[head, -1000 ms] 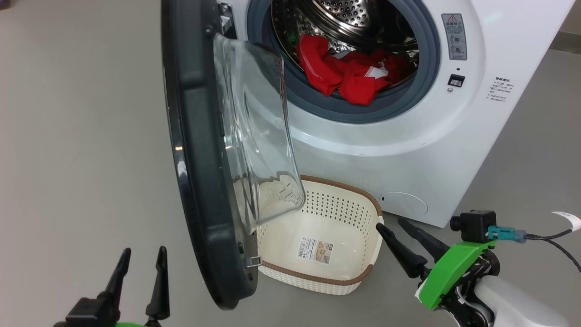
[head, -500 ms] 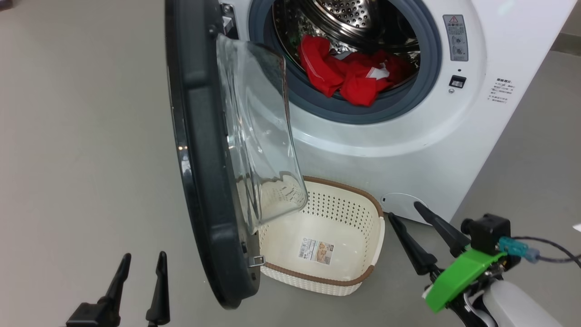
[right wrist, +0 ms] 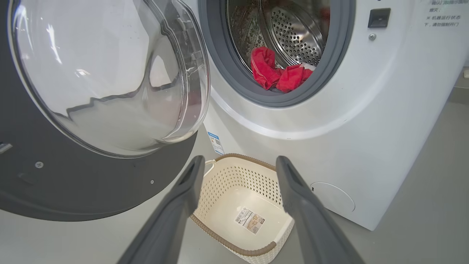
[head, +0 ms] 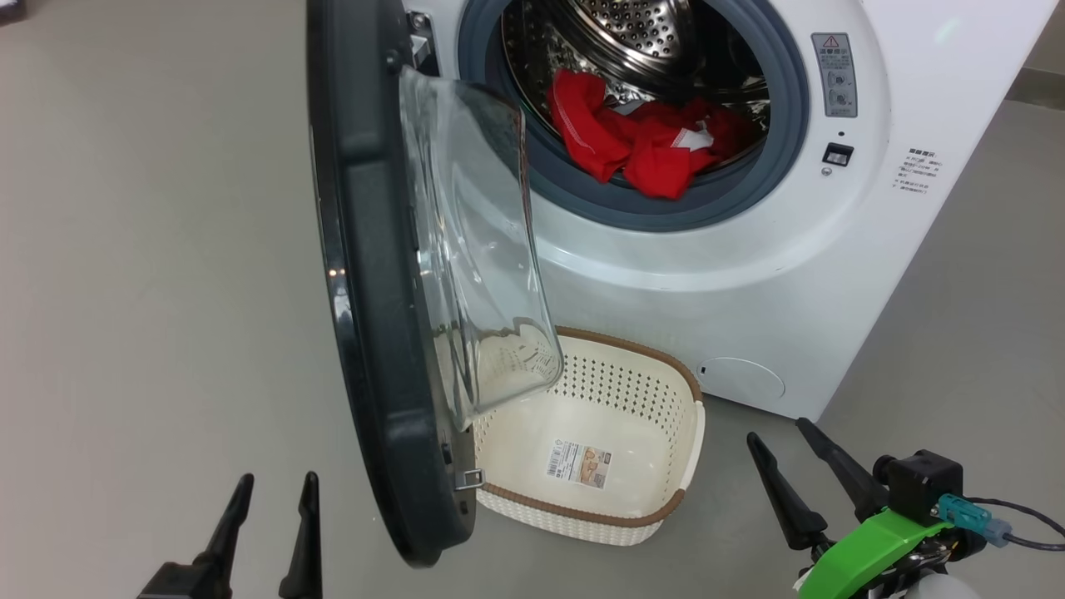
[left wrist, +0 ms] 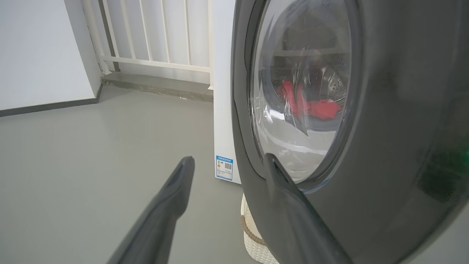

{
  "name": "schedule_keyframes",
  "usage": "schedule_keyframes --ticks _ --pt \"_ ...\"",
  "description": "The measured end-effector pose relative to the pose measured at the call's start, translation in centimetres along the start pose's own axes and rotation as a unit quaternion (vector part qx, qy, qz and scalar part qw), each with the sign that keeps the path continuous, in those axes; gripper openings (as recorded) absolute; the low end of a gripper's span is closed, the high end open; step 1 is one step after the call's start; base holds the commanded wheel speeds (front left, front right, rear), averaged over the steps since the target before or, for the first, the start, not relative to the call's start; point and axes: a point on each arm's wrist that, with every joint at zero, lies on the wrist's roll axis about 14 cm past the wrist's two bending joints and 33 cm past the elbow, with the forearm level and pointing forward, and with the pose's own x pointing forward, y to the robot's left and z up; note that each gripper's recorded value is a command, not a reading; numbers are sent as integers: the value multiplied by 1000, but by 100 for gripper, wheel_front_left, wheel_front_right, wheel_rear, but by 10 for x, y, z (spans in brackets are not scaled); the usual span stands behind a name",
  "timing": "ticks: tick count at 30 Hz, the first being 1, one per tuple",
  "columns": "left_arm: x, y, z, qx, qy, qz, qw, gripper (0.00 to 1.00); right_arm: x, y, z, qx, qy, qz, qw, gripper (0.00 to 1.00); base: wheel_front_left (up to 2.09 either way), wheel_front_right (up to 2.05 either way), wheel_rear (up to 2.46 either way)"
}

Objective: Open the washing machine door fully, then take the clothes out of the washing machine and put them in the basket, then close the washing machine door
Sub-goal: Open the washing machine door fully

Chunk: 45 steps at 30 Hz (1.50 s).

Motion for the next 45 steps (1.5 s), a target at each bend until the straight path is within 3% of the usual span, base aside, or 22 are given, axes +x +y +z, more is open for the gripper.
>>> schedule_keyframes --ticks 4,5,6,7,11,15,20,24,28,34,45 --pt "0 0 0 0 0 0 1000 100 0 -2 2 1 -3 -4 1000 100 0 0 0" --pt "0 0 0 0 0 0 1000 89 1 -2 2 1 -3 -3 1000 100 0 0 0" --pt "0 0 0 0 -1 1 1000 29 1 -1 2 0 -4 -3 1000 100 0 0 0" --pt "-1 1 1 -2 -2 2 1000 0 1 -1 2 -1 -4 -2 1000 100 0 0 0" --pt "0 12 14 -19 -25 21 999 0 2 3 3 0 -6 0 1000 100 0 0 0" --pt "8 18 64 -31 -103 25 994 0 3 4 4 0 -8 1 1000 100 0 0 0" --pt "10 -9 149 -29 -233 -16 972 0 4 1 7 -1 -12 -2 1000 100 0 0 0" --pt "2 -46 176 -35 -275 -73 958 0 4 -2 9 0 -16 -7 1000 100 0 0 0" --pt "-5 -89 170 -39 -265 -135 954 0 2 -4 11 0 -18 -10 1000 100 0 0 0" --pt "-15 -134 124 -77 -187 -199 959 0 3 -5 9 2 -17 -11 1000 100 0 0 0" --pt "-16 -151 50 -114 -62 -218 967 0 2 -5 4 5 -10 -9 1000 100 0 0 0"
